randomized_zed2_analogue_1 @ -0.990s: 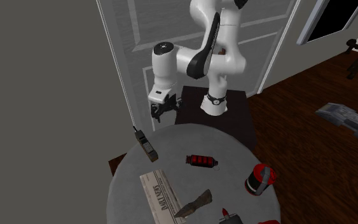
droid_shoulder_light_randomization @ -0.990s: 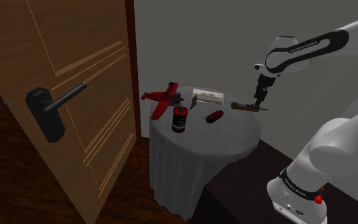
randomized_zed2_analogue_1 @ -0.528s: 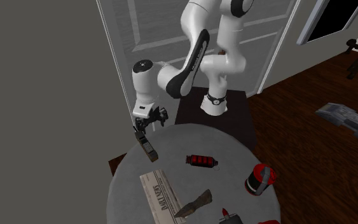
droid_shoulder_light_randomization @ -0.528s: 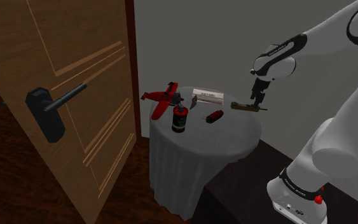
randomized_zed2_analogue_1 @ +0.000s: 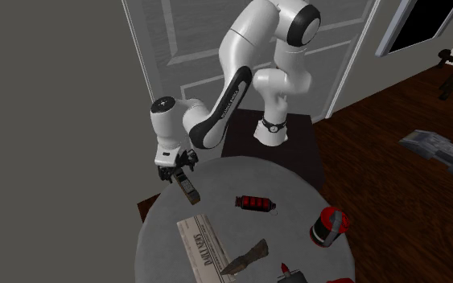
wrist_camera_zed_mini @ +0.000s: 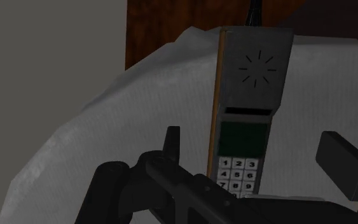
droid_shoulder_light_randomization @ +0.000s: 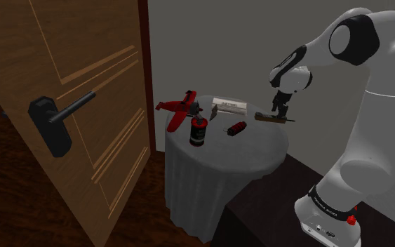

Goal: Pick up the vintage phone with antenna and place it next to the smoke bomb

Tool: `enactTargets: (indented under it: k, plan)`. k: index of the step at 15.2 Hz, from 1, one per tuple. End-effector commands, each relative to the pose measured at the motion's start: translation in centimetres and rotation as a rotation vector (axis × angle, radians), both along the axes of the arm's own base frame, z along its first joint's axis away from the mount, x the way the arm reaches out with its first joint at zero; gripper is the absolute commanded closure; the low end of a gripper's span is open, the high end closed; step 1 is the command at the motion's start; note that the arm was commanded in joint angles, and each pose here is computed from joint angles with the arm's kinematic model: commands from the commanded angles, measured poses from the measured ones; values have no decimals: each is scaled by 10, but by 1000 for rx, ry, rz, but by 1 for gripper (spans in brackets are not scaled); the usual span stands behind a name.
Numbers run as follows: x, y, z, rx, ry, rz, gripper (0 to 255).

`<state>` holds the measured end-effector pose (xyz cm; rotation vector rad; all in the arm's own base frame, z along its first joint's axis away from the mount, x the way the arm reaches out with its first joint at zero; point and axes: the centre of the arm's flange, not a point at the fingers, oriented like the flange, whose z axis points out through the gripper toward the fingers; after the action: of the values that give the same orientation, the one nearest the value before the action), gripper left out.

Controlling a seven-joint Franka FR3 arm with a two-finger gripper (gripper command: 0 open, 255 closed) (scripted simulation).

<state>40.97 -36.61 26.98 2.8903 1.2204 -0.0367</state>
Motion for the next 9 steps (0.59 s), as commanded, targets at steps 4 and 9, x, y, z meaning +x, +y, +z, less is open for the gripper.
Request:
enactTargets:
  k: [4,9]
  plan:
    - [-1,-2,-26,0,0,3,0]
    - [-1,-2,-29,0,0,3,0]
